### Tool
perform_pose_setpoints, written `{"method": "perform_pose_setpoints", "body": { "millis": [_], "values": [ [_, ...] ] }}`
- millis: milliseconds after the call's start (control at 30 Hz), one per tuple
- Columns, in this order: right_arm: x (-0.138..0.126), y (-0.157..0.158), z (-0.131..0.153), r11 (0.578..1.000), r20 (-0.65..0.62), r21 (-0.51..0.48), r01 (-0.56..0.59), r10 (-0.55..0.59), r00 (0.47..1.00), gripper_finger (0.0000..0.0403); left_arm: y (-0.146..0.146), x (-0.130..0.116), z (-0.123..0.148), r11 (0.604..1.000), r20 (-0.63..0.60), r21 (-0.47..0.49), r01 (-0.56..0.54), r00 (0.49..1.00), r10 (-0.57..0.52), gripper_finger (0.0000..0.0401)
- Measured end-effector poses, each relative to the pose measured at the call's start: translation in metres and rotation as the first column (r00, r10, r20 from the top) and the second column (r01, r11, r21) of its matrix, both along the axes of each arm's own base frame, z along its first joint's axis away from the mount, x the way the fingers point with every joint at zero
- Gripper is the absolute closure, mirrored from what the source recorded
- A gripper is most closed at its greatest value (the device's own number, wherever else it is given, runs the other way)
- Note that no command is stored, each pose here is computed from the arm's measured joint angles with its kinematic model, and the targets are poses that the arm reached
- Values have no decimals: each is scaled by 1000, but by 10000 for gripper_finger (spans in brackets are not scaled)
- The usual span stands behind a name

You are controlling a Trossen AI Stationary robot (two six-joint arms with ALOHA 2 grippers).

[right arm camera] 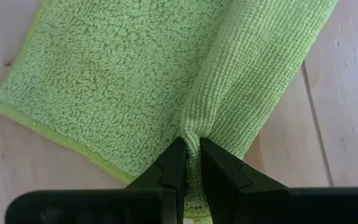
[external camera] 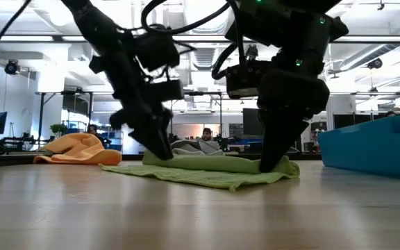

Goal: Roll microfiber towels into tight, uniform cylinder then place into a basket
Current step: Roll the green towel

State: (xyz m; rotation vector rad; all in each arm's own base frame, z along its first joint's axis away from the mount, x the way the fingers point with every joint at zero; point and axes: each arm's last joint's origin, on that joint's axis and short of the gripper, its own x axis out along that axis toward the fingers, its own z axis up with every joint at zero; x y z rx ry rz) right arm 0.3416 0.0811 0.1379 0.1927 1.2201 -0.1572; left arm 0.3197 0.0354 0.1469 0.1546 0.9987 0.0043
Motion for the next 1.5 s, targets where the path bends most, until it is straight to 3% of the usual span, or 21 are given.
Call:
{"method": "perform_pose_setpoints", "body": {
  "millis": [933, 1033, 1300, 1500],
  "values": [
    [-1, 1, -1, 997, -15, 8, -75, 75, 997, 358, 0, -2, -9, 1000, -30, -10, 8, 1000, -8, 305],
    [0, 1, 0, 996, -18, 34, -81, 82, 997, 332, 0, -2, -9, 1000, -30, -11, 9, 1000, -9, 305],
    [-1, 2, 3, 995, -25, 49, -83, 85, 996, 201, 0, -2, -9, 1000, -30, -1, 26, 999, -26, 305],
    [0, 5, 44, 995, -15, 65, -72, 73, 997, 171, 0, -5, 2, 997, -74, 19, 72, 995, -71, 305]
  ]
}}
